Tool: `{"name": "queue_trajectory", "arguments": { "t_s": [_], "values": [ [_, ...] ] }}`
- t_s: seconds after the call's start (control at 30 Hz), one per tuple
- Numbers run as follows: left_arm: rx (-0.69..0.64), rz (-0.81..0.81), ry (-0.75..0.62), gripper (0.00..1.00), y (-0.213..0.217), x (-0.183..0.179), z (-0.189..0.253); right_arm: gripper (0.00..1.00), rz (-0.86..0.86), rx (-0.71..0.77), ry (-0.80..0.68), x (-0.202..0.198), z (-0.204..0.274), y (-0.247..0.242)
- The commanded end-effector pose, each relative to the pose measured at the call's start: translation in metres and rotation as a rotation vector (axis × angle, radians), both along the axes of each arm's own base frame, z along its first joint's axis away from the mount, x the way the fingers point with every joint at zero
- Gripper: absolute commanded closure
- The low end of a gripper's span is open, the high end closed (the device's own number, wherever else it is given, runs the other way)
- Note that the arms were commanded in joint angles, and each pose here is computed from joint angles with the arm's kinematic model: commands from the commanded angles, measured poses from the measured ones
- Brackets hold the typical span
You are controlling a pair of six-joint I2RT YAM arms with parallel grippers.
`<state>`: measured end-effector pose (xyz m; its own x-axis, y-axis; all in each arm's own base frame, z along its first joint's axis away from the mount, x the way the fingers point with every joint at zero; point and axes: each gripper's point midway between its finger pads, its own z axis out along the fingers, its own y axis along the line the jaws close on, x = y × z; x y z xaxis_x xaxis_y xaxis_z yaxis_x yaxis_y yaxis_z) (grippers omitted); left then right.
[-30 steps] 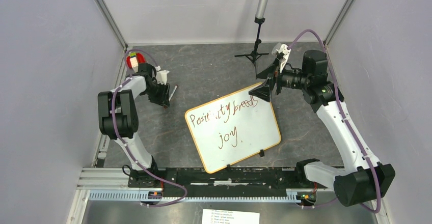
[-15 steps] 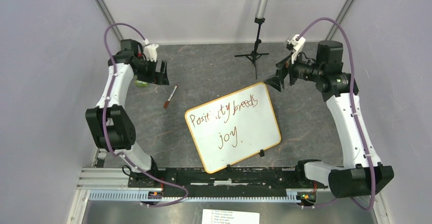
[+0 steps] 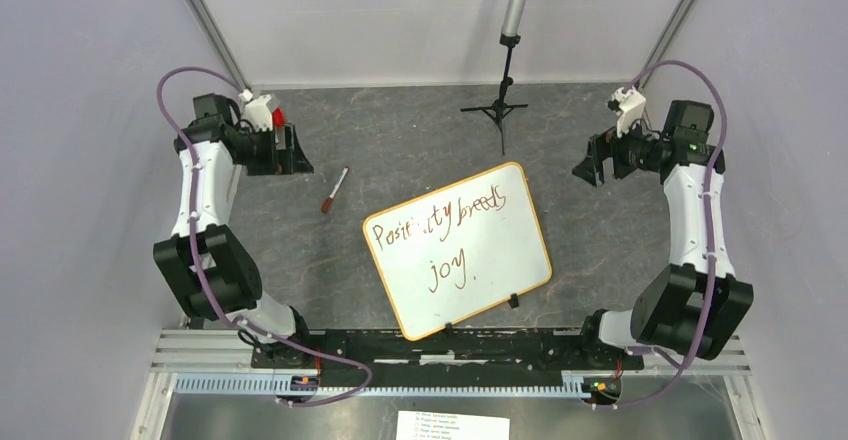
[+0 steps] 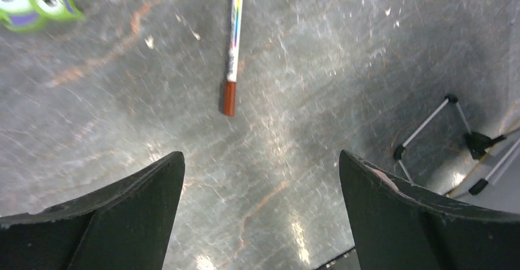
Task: Write a sentence on the whiteboard
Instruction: Reset both arms
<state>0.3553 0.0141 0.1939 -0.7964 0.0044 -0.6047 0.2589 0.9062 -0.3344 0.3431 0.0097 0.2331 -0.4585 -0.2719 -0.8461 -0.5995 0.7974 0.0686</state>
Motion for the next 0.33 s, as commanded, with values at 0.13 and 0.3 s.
{"name": "queue_trajectory", "arguments": {
  "t_s": [0.13,0.3],
  "values": [
    [-0.067,0.044,0.025,0.0,-0.011,-0.019,-0.026,0.02,-0.029,-0.075,0.096,-0.009,-0.07,-0.025],
    [-0.057,0.073,0.019,0.0,-0.009,-0.02,-0.029,0.02,-0.03,-0.077,0.12,-0.015,-0.085,-0.025]
  ]
}}
